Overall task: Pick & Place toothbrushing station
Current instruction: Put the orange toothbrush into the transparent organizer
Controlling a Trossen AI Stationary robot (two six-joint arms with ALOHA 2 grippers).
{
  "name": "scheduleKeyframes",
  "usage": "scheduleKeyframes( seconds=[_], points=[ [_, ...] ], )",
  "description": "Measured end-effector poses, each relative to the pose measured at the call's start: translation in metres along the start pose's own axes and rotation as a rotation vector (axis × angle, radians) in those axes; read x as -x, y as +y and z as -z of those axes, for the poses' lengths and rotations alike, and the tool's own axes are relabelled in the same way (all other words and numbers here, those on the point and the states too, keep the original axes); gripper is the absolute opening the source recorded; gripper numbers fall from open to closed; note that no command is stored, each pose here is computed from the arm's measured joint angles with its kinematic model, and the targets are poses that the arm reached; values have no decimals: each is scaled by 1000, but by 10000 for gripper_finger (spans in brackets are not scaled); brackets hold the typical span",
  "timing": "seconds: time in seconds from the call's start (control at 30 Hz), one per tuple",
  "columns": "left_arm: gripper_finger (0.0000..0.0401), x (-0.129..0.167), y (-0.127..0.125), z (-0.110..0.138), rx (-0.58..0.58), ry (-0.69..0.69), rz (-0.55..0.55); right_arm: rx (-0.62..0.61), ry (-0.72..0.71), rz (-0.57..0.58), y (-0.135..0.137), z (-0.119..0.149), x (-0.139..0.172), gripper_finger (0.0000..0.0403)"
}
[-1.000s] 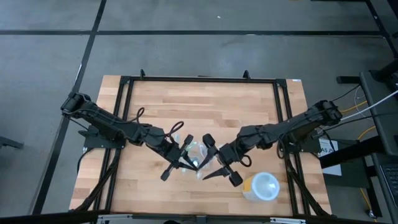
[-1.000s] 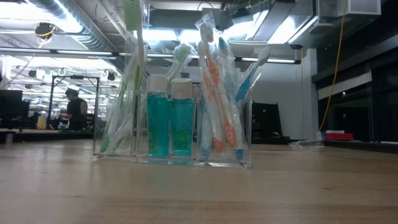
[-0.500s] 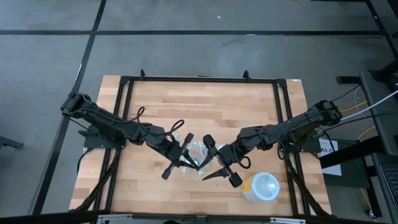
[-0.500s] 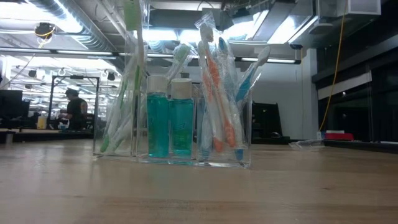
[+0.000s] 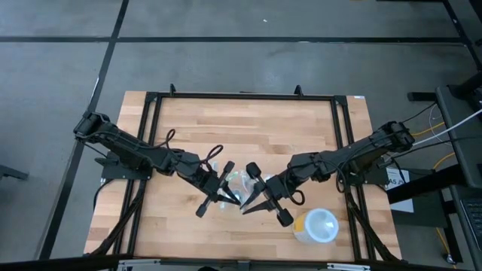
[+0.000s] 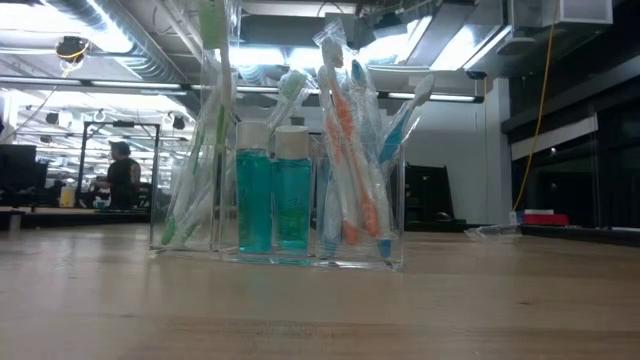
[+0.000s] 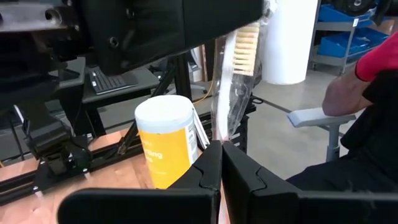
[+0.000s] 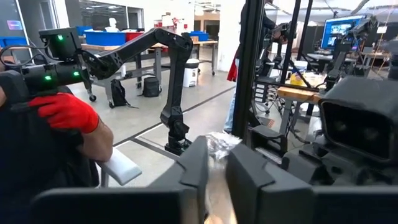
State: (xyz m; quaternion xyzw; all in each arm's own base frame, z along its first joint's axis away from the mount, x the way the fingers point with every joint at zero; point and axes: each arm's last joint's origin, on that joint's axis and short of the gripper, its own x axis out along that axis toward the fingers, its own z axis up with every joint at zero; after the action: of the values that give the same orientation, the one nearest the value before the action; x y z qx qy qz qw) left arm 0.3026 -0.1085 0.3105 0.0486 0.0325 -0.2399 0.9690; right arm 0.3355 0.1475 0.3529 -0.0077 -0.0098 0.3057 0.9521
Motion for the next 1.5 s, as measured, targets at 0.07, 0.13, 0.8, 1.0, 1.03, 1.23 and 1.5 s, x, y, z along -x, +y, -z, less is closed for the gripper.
scheduleKeyframes(
  seconds=[0.07,0.13,0.8,1.0,1.03,1.23,1.5],
  points=[
    [1,0,0,0,0,1,2,15,-3,0,0,-1,0,40],
    [1,0,0,0,0,0,2,18,-4,0,0,-1,0,17],
    [70,0,-2,-1,0,-9,5,24,0,0,0,0,0,2],
    [169,0,-3,-1,0,-9,4,25,0,-1,0,0,0,2],
    [183,0,-3,-1,0,-8,-2,25,1,-1,0,0,0,2],
    [236,0,-2,-1,0,-4,-39,25,2,-2,0,0,0,2],
    [210,35,-6,-6,-57,229,-509,42,67,13,2,2,4,2]
  ],
)
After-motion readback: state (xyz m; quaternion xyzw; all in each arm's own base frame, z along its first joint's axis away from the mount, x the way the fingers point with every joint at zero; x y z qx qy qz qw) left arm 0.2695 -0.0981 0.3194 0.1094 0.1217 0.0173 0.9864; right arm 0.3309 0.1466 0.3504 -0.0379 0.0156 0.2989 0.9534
